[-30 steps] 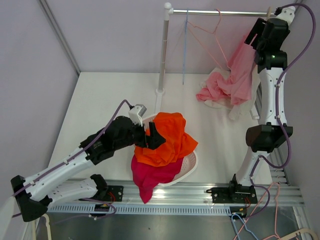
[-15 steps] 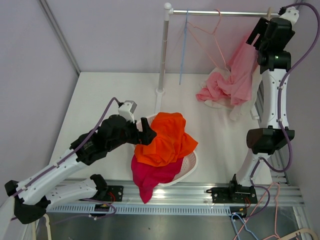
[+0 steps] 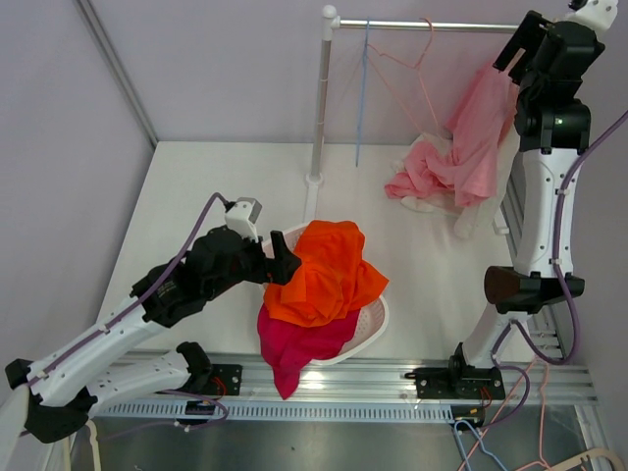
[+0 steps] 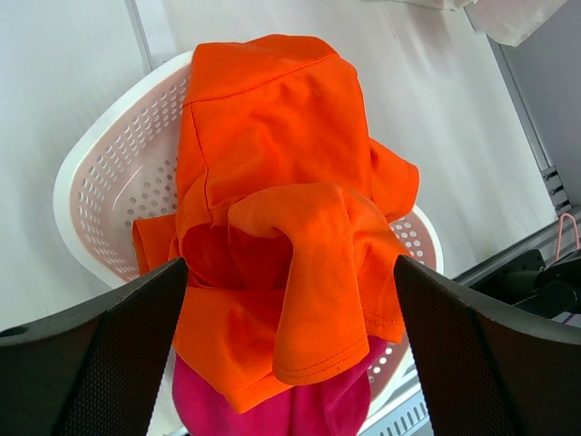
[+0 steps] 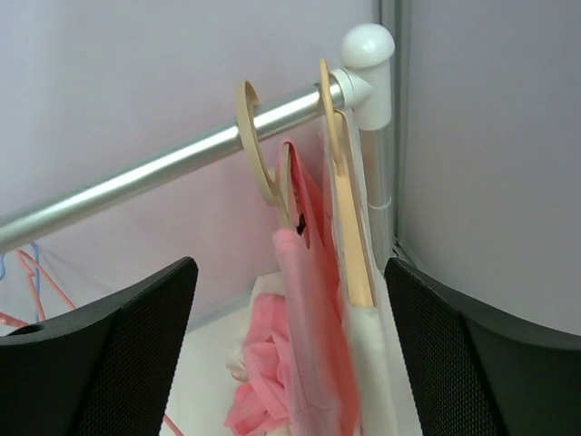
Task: Remove the t-shirt from the hanger
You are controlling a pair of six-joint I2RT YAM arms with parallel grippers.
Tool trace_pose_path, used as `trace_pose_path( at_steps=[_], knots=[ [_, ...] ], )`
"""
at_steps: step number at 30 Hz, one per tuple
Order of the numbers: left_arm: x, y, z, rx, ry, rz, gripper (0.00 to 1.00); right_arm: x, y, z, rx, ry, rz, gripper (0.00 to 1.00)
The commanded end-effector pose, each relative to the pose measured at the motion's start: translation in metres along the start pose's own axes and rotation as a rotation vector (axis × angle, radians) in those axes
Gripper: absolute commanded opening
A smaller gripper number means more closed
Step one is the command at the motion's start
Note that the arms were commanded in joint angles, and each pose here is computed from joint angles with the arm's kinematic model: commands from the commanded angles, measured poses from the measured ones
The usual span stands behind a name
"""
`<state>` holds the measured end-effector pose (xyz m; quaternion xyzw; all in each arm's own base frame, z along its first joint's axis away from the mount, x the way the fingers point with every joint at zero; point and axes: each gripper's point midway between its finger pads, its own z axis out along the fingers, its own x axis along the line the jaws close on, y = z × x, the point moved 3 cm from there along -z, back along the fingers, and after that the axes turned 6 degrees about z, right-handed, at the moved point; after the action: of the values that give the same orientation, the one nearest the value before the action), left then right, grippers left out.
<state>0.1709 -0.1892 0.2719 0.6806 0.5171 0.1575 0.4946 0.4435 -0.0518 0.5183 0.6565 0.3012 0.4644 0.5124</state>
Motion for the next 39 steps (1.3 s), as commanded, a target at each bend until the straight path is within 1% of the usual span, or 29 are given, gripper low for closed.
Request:
trace_pose_path(
  at_steps=[1, 7, 12, 15, 16, 18, 19, 22, 23, 24, 25, 27, 28, 31, 34, 39],
  knots=[
    [-0.005, 0.019, -0.005, -0.062, -0.023, -0.005, 1.00, 0.008, -0.015, 0.016, 0.052, 0.040, -0.005, 0.88],
    [-0.003, 0.021, -0.004, -0.076, -0.011, -0.007, 0.99, 0.011, -0.048, 0.055, 0.132, 0.119, 0.042, 0.82],
    [-0.005, 0.026, -0.002, -0.093, -0.010, 0.003, 0.99, 0.004, -0.057, 0.073, 0.137, 0.110, 0.054, 0.77],
    [-0.005, 0.026, 0.000, -0.091, -0.007, 0.011, 0.99, 0.001, -0.058, 0.080, 0.128, 0.105, 0.054, 0.69],
    [-0.005, 0.025, 0.001, -0.087, -0.009, 0.013, 0.99, 0.001, -0.062, 0.084, 0.132, 0.105, 0.052, 0.61],
    [-0.007, 0.022, 0.004, -0.080, -0.022, 0.014, 0.99, 0.001, -0.065, 0.088, 0.130, 0.108, 0.047, 0.53],
    [-0.008, 0.021, 0.007, -0.083, -0.027, 0.013, 0.99, 0.000, -0.066, 0.090, 0.131, 0.104, 0.043, 0.51],
    [-0.010, 0.016, 0.013, -0.068, -0.037, 0.011, 1.00, -0.001, -0.068, 0.095, 0.117, 0.095, 0.034, 0.52],
    [-0.010, 0.015, 0.014, -0.065, -0.038, 0.011, 0.99, 0.000, -0.069, 0.098, 0.114, 0.098, 0.035, 0.48],
    [-0.010, 0.013, 0.016, -0.058, -0.038, 0.012, 1.00, 0.001, -0.069, 0.099, 0.112, 0.107, 0.032, 0.39],
    [-0.011, 0.011, 0.019, -0.054, -0.044, 0.013, 0.99, 0.002, -0.071, 0.100, 0.116, 0.109, 0.029, 0.21],
    [-0.012, 0.010, 0.021, -0.051, -0.050, 0.011, 1.00, 0.002, -0.077, 0.106, 0.120, 0.109, 0.024, 0.11],
    [-0.012, 0.008, 0.023, -0.044, -0.048, 0.013, 0.99, 0.001, -0.079, 0.108, 0.121, 0.109, 0.022, 0.03],
    [-0.012, 0.006, 0.025, -0.041, -0.050, 0.010, 1.00, 0.000, -0.082, 0.115, 0.108, 0.101, 0.015, 0.00],
    [-0.013, 0.007, 0.024, -0.051, -0.056, 0.014, 0.99, 0.003, -0.083, 0.122, 0.089, 0.116, 0.011, 0.00],
    [-0.010, 0.012, 0.017, -0.077, -0.053, 0.024, 0.99, 0.017, -0.066, 0.117, 0.029, 0.163, 0.019, 0.00]
  ],
)
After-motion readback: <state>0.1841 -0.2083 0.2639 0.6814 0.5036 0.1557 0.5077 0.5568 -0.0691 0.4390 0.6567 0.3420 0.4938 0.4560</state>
